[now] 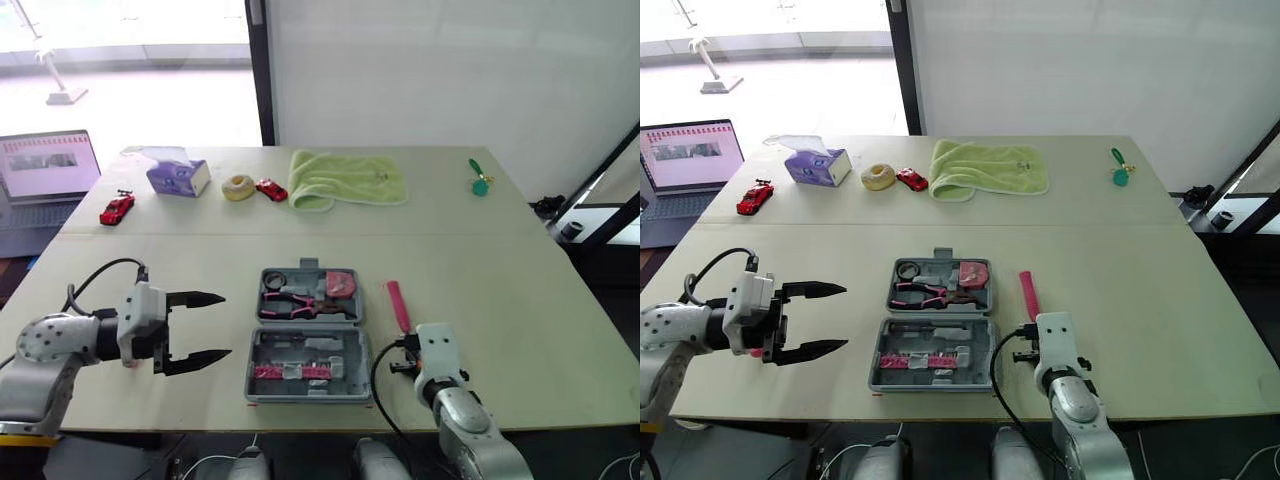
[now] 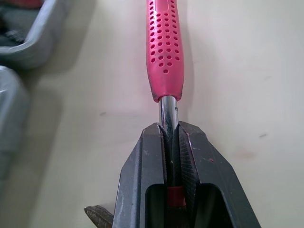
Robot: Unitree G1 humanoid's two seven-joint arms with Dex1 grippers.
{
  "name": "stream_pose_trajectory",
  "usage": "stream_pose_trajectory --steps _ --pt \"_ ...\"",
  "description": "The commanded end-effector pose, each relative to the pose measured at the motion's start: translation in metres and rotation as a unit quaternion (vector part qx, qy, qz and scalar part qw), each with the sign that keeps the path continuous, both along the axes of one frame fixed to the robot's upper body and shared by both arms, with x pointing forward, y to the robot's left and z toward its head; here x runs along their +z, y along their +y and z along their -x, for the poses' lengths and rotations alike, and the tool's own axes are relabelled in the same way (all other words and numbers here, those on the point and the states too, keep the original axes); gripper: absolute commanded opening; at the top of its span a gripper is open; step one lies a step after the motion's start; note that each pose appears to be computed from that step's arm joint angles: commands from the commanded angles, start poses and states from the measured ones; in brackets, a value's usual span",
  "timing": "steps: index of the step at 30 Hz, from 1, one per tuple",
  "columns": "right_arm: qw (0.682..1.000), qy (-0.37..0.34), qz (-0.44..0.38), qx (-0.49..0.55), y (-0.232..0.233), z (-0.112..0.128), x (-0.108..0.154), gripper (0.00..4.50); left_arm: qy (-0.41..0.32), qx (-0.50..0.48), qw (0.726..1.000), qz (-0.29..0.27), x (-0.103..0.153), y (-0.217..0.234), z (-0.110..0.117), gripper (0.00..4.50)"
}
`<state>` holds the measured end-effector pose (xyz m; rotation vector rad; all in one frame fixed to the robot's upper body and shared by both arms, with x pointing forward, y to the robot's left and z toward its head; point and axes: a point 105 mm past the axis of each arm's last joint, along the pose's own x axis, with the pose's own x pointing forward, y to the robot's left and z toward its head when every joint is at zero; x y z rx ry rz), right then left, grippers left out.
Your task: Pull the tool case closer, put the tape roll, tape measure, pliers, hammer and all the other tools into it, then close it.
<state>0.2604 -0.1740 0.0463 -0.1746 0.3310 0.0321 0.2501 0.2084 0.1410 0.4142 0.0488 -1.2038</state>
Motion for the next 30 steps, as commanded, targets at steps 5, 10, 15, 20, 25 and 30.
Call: stream_pose_trajectory --steps 5,10,15,20,25,30 --pt "0.947 -0.074 0.024 0.311 0.049 0.006 0.099 0.08 -0.007 0.005 1.0 -0.017 0.005 0.009 -0.002 4.5" --pt "0.868 0.022 0.089 0.487 0.074 0.015 0.122 0.08 -0.003 -0.013 1.0 -0.019 0.005 0.01 -0.001 4.5" --pt "0.821 0.085 0.164 0.54 0.083 0.006 0.135 0.08 0.006 -0.031 0.999 -0.03 0.003 0.017 0.005 4.5" --pt "0.76 0.185 0.253 0.57 0.098 0.002 0.12 0.08 0.012 -0.045 0.998 -0.049 0.001 0.025 0.009 4.5" --pt "0.744 0.212 0.282 0.567 0.128 -0.013 0.11 0.08 0.008 -0.046 0.998 -0.046 -0.001 0.023 0.009 4.5" --pt "0.738 0.23 0.279 0.57 0.15 -0.008 0.097 0.08 0.0 -0.043 0.998 -0.042 0.002 0.019 0.008 4.5"
